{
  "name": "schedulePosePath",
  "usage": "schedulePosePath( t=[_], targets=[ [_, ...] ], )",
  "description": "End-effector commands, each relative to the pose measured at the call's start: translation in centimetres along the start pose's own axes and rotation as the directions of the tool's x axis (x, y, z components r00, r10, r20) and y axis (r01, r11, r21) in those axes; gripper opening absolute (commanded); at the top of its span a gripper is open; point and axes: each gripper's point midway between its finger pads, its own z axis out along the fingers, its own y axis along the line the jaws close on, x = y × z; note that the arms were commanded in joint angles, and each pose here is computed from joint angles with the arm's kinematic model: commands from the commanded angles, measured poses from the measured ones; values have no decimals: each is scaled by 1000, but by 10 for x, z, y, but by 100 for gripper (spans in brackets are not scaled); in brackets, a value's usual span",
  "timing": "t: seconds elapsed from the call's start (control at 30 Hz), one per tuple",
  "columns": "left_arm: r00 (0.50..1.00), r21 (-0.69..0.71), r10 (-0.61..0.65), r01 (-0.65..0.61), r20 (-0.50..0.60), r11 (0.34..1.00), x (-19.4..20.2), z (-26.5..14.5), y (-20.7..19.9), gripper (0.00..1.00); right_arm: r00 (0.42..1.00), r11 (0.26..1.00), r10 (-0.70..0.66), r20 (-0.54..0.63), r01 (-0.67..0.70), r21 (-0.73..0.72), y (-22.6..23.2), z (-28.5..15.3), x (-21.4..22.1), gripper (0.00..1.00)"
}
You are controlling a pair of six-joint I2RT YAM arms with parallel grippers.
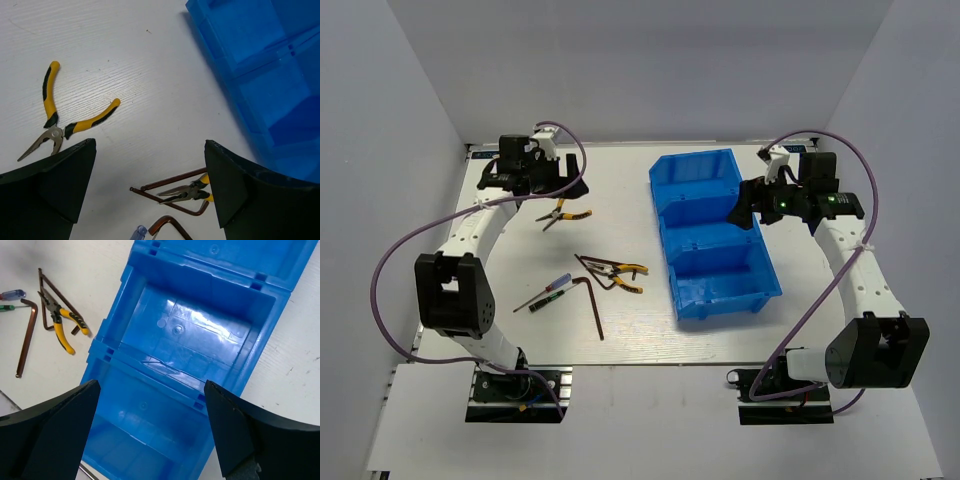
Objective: Sort the tools into containers
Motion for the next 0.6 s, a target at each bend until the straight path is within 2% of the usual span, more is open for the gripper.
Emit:
schedulePosePath(
  t=[0.0,0.03,0.07,0.1,0.13,0.17,0.2,0.23,0.27,0.3,0.33,0.37,0.43,0.47,0.5,0.53,0.57],
  targets=[
    [997,60,31,-35,73,998,-17,-9,-17,99,1000,1000,6,20,-7,28,-6,-2,-6,91],
    [995,69,38,-44,89,997,-27,-9,-19,99,993,993,-117,27,117,-12,-4,1,-7,91],
    [998,76,31,-35,60,997,-22,2,-18,96,989,987,-144,23,146,-68,4,2,-3,91],
    [998,75,34,-38,46,996,-21,6,-15,94,988,983,-156,9,156,-98,6,3,2,86],
    [997,62,53,-56,60,996,-31,9,-12,89,980,971,-200,12,200,-134,9,5,4,74],
    [998,48,43,-45,40,998,-27,16,-6,75,984,964,-178,9,176,-201,19,7,8,53],
    [999,27,33,-34,19,999,-25,32,5,66,984,960,-176,3,172,-221,23,10,9,8],
    [1000,25,29,-29,-6,999,-20,43,6,51,988,961,-157,3,153,-231,24,11,7,0],
    [999,8,20,-20,-25,1000,-18,51,13,23,991,959,-136,-10,129,-251,23,17,10,0],
    [999,-30,40,-41,-22,999,-27,59,18,12,990,961,-142,-1,137,-240,20,19,8,0],
    [995,-51,13,-18,-97,999,-4,79,27,3,989,963,-146,-5,141,-231,17,21,10,0],
    [992,-59,24,-31,-121,998,2,88,27,0,988,964,-155,-9,149,-220,13,25,10,13],
    [989,-112,34,-51,-147,992,8,101,37,5,982,960,-185,-18,177,-215,9,27,15,64],
    [981,-131,34,-61,-193,990,24,113,43,12,982,960,-185,-28,175,-219,9,28,18,68],
    [980,-154,46,-77,-193,985,22,117,50,27,983,961,-182,-39,170,-217,8,28,22,73],
    [976,-161,58,-93,-210,983,26,123,51,36,982,961,-185,-38,173,-217,8,27,23,79],
    [973,-164,75,-113,-219,980,28,130,50,38,983,962,-176,-52,161,-220,8,29,29,79]
  ],
)
